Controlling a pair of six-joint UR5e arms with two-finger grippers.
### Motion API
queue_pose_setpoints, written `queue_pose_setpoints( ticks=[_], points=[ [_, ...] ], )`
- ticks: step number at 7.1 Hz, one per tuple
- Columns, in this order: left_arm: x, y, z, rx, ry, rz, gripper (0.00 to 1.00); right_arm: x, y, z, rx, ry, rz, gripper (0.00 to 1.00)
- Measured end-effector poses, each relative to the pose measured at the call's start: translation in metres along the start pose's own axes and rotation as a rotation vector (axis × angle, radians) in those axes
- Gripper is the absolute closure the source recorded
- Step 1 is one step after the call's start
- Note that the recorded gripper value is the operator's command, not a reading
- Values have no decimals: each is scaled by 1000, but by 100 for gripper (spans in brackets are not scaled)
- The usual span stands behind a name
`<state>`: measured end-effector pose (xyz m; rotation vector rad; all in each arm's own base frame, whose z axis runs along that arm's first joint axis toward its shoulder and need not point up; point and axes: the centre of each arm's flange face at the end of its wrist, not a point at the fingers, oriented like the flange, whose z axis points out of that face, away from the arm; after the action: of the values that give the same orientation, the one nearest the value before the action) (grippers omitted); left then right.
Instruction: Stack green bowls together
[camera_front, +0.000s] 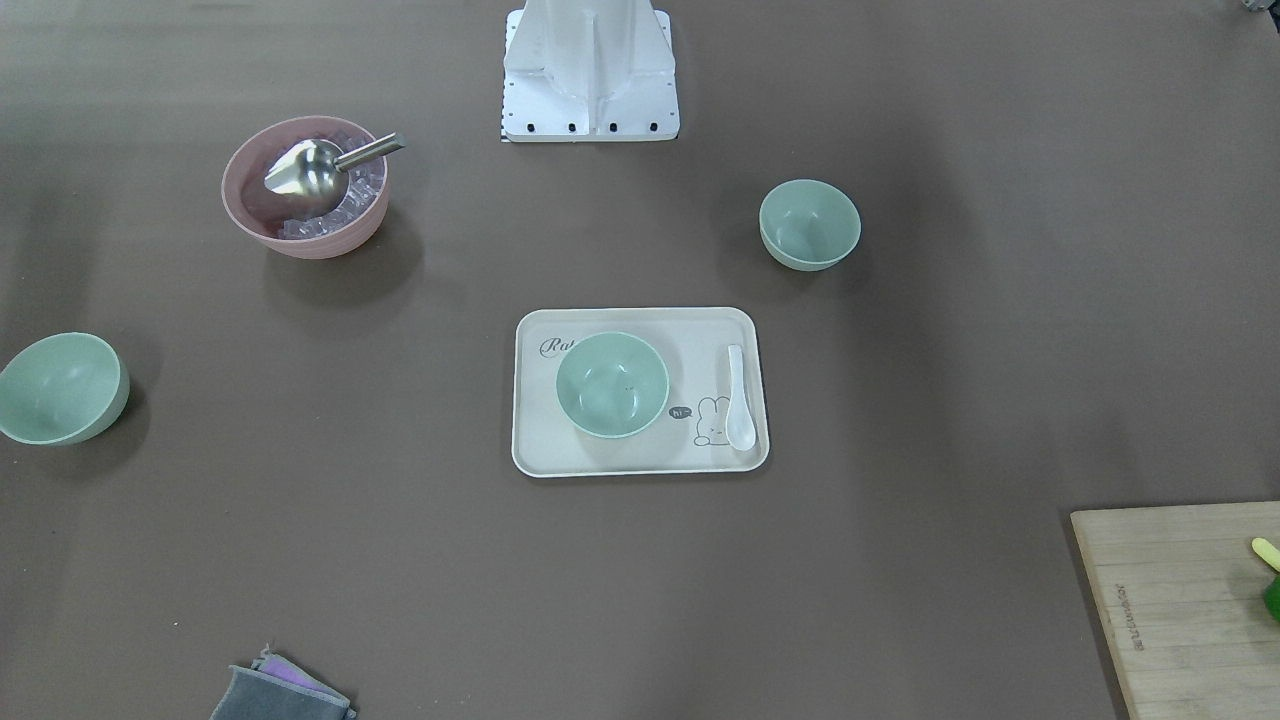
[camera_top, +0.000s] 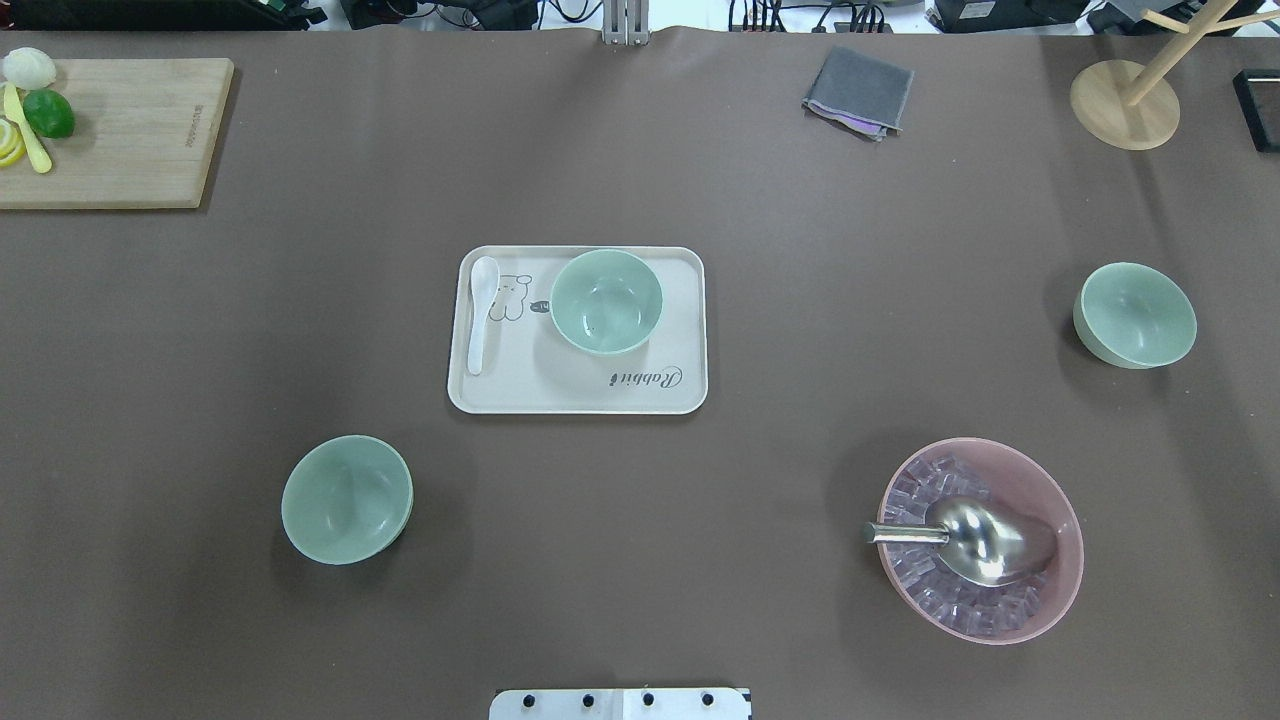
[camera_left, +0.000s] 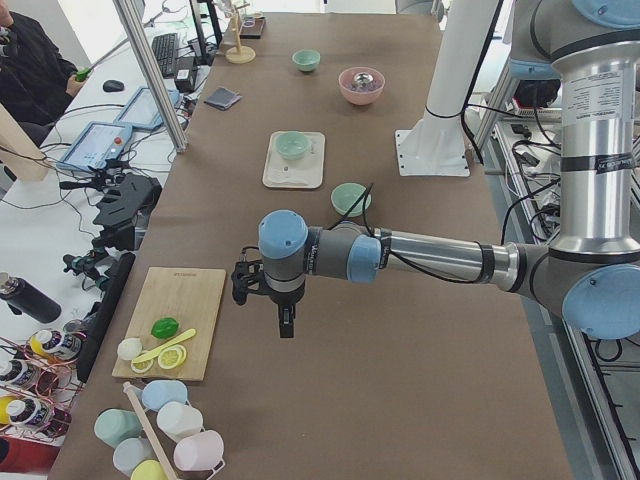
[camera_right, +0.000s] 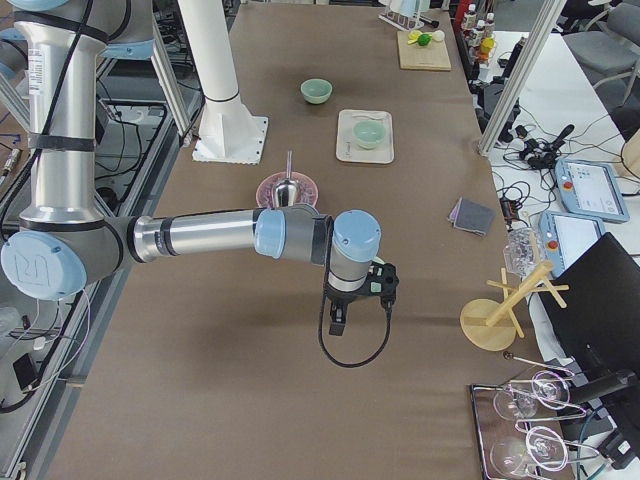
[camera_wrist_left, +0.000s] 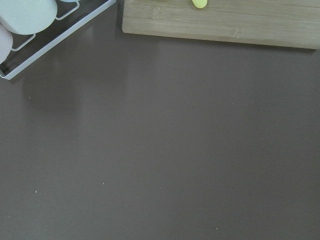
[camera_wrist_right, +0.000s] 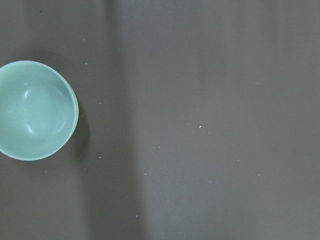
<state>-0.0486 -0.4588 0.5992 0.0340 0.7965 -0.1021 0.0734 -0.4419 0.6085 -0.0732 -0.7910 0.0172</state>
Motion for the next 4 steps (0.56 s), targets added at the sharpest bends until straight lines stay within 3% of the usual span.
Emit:
queue_pose_setpoints(
  ticks=[4],
  points=[
    [-6, 3, 5, -7, -9, -4, 2, -2, -1, -1, 3, -12, -4, 0]
  ],
)
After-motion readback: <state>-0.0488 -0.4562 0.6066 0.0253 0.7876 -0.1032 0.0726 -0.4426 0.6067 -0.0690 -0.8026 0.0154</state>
